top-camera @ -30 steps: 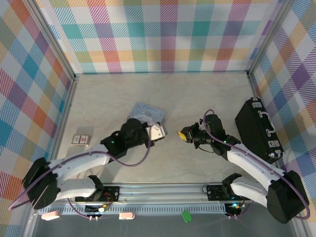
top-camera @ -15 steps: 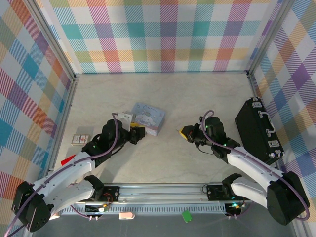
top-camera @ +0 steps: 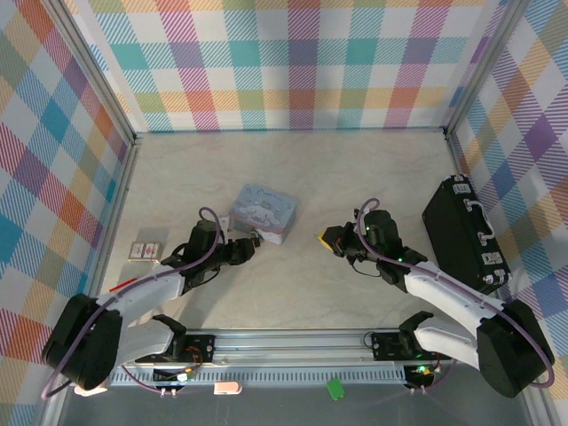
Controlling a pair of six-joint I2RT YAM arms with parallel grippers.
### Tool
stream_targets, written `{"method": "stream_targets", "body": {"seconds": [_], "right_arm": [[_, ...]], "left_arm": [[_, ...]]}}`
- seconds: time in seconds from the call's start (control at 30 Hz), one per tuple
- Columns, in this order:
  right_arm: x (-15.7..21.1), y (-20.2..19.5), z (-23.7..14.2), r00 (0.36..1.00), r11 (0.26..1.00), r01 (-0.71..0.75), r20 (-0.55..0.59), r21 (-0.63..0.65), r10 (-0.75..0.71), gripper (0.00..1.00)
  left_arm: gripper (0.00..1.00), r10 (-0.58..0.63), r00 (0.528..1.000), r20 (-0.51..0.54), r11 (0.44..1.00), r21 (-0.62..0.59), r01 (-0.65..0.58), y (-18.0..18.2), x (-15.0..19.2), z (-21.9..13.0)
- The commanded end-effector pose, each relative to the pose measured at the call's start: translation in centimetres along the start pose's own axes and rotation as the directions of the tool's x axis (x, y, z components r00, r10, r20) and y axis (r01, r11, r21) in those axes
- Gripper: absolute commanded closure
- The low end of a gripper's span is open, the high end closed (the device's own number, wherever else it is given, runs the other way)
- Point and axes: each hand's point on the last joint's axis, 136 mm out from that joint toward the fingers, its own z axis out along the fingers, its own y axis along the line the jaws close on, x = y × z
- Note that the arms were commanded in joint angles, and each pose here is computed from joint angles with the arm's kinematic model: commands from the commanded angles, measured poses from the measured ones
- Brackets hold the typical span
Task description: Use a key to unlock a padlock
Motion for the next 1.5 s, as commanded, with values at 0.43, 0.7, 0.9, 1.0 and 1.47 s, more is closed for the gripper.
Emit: {"method": "stream_targets", "body": {"seconds": [0.43,0.7,0.9,1.0,1.47], "right_arm": [[0.1,0.3,0.5,1.0,1.0,0.019,-0.006,-0.014,-0.019,1.0],[0.1,0.1,0.9,1.0,1.0,0.012,-0.013,-0.008,-0.012,1.0],[0.1,0.0,1.4,1.0,1.0,0.004,-0.023,-0.007,-0.004,1.0],[0.1,-0.1,1.6,1.0,1.0,-0.003,-0.031,-0.008,0.003,1.0],[0.1,-0.9,1.9,1.0,1.0,0.003,-0.03,0.016,-0.003,1.0]], "left_arm": [[0.51,-0.018,1.0,-0.015,0.998,0.066,0.019,-0.2,-1.6,5.7],[0.57,-0.001,0.999,-0.034,0.996,0.084,0.004,-0.6,-1.8,7.1],[0.61,0.038,0.998,-0.044,0.995,0.095,-0.034,-1.5,-1.9,7.5],[0.64,0.045,0.998,-0.044,0.995,0.096,-0.04,-1.6,-1.9,7.6],[0.83,0.138,0.989,-0.048,0.989,0.068,-0.135,-3.0,-1.4,6.9]]}}
